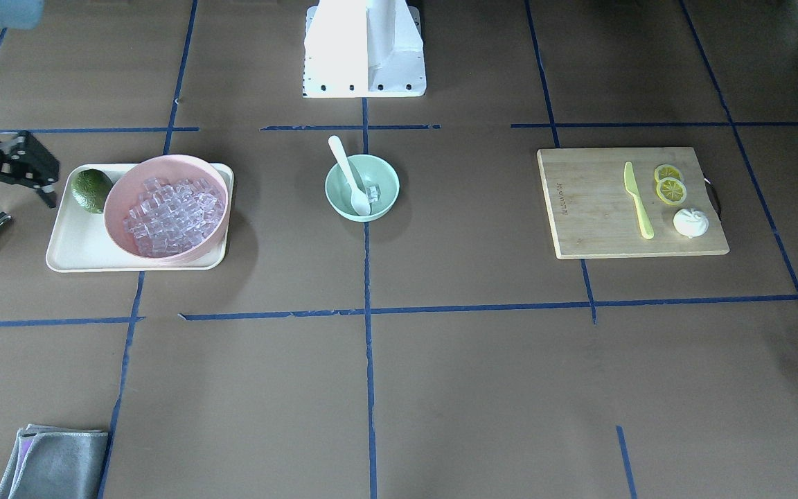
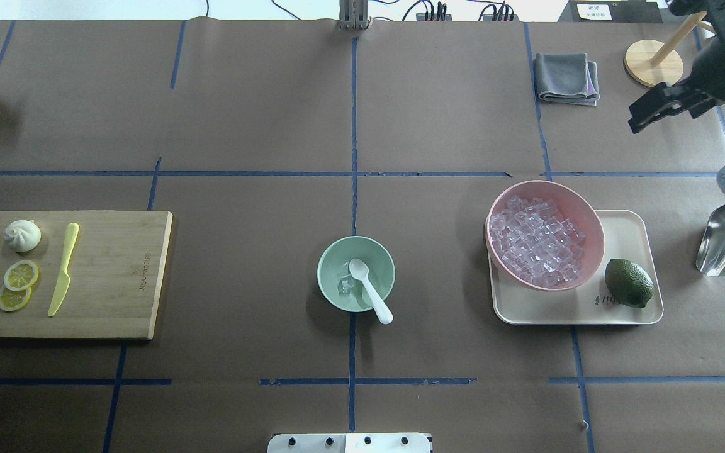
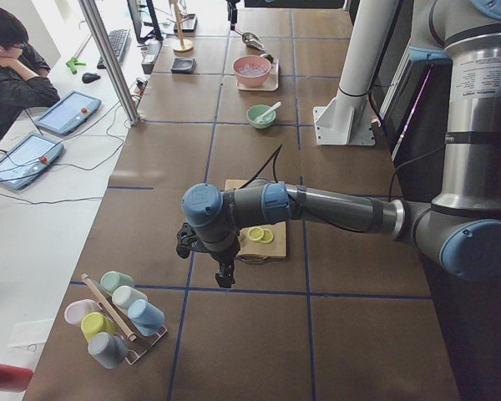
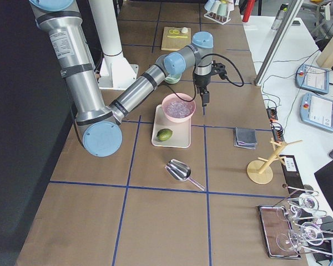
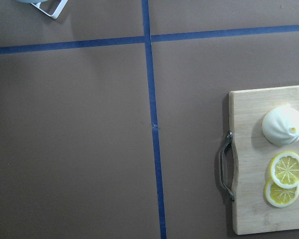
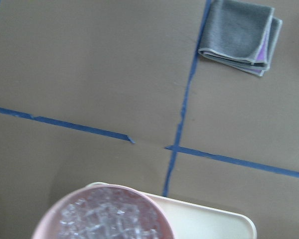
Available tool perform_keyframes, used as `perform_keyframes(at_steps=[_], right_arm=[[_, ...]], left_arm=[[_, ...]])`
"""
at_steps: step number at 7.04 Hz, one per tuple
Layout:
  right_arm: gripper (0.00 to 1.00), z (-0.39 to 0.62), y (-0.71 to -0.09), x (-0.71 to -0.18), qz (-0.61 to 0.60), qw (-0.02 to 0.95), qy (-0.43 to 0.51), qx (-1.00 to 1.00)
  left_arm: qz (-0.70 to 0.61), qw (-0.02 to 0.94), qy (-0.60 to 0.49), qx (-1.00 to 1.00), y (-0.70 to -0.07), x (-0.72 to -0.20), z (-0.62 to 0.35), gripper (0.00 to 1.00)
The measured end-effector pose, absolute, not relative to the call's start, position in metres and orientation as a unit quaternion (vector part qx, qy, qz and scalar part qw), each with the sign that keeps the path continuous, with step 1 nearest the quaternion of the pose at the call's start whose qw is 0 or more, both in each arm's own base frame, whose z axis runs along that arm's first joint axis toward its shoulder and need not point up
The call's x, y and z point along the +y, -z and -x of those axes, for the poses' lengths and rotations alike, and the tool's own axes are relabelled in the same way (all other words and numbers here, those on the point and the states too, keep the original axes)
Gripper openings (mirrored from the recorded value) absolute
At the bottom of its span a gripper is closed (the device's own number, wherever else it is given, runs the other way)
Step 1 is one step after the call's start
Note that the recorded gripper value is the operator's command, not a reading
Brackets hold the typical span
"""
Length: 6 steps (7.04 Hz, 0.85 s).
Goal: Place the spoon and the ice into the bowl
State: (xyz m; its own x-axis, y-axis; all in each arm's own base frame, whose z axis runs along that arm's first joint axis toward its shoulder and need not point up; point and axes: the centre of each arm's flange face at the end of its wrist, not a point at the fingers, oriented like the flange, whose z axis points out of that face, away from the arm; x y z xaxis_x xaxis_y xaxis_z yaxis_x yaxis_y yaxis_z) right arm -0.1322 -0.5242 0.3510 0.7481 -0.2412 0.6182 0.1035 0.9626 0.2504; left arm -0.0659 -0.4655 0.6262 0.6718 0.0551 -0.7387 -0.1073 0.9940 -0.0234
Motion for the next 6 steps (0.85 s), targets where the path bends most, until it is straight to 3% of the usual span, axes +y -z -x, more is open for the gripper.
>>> perform_keyframes(at_steps=[3, 6], right_arm=[[0.99, 0.032, -0.472, -0.518, -0.053, 0.924, 0.109, -0.364], [0.99, -0.051, -0.603, -0.480, -0.053, 0.913, 0.067, -0.399]], left_arm=[[0.022, 0.915, -0.035, 0.401, -0.646, -0.470, 0.066, 1.00], [0.021, 0.915, -0.035, 0.401, -0.648, -0.471, 0.066, 1.00]])
